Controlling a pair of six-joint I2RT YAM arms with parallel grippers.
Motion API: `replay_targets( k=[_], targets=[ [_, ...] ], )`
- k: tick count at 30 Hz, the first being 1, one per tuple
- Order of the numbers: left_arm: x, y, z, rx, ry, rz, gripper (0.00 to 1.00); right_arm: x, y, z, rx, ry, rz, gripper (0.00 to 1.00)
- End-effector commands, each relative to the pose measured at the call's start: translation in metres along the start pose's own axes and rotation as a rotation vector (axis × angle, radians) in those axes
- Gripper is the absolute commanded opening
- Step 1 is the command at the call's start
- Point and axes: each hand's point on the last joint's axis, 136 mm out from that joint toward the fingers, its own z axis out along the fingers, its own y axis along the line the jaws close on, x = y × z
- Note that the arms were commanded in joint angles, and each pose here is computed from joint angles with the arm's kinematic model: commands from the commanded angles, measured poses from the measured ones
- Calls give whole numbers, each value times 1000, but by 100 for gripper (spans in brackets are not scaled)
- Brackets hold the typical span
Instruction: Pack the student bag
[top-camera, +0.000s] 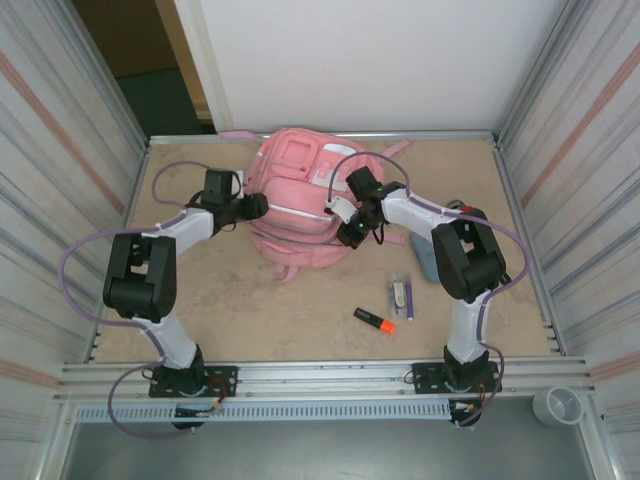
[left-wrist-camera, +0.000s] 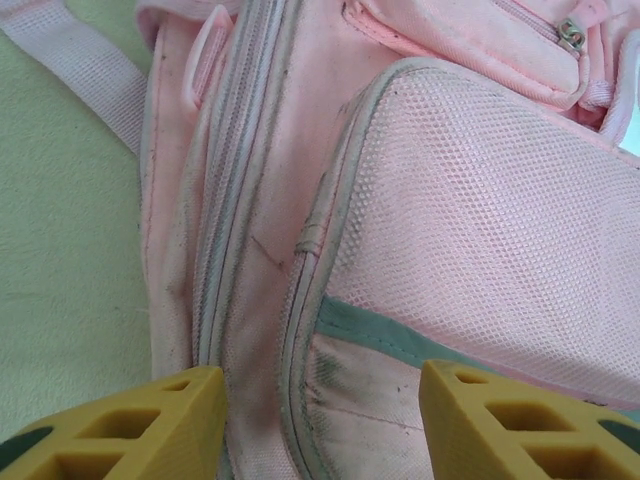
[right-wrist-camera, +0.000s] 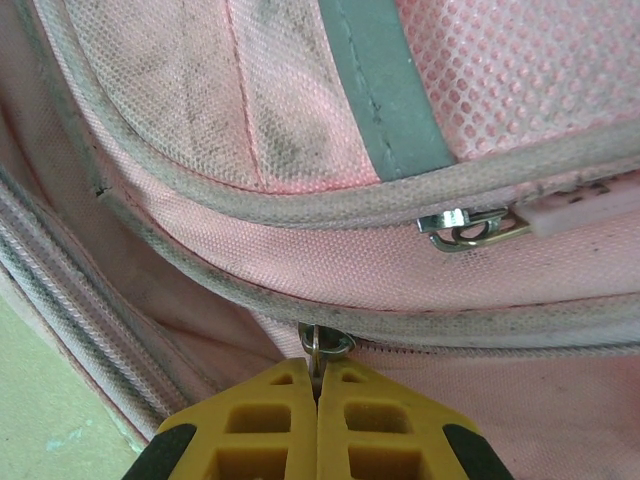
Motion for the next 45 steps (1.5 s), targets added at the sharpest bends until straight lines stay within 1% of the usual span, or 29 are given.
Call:
replay_targets(
  k=[1,3,4,10,11,14,16,17,20,22,23,26,30,32,34,37,39,42,45],
  targets=[
    [2,-4,9,18,31,20,53,-4,-1,3,-9,-1,-14,0],
    [4,-4,15,25,51,17,52,-5,-1,2,-10,-3,-14,0],
    [5,-5,16,35,59,13,50,-5,-1,2,-9,-3,-15,0],
    [8,-27,25,211,88,-23,38,-7,-3,1,0,-6,-16,0],
    [10,-29,27,233,97,-40,35,-9,-3,0,0,-11,-17,0],
    [11,-30,27,254,99,-65,21,-13,-7,-2,14,-17,-15,0],
    [10,-26,23,233,82,-83,5,-19,-10,-4,29,-24,-12,0],
    [9,-20,18,215,64,-114,0,-23,-12,-5,36,-30,-12,0],
    [-2,6,-6,180,-65,-252,0,-41,-21,-9,63,-51,-12,0],
    [-6,23,-25,125,-160,-323,0,-56,-29,-12,76,-66,-16,0],
    [-4,30,-34,76,-192,-349,0,-65,-32,-13,79,-73,-19,0],
    [10,35,-55,-30,-290,-408,0,-79,-37,-12,89,-59,-25,0],
    [31,29,-68,-111,-380,-471,0,-64,-28,-6,116,25,-49,0],
    [38,21,-71,-134,-424,-485,0,-57,-14,-2,104,54,-60,0],
    [43,14,-74,-164,-475,-492,0,-59,10,2,50,53,-67,0],
    [50,18,-79,-196,-525,-540,0,-63,45,0,-37,15,-86,0],
    [52,23,-83,-196,-552,-581,0,-64,55,-7,-63,-9,-94,0],
    [44,23,-96,-214,-585,-567,0,-73,51,-30,-68,-67,-79,0],
    [32,26,-110,-215,-610,-559,0,-83,20,-61,0,-114,-58,0]
  ],
)
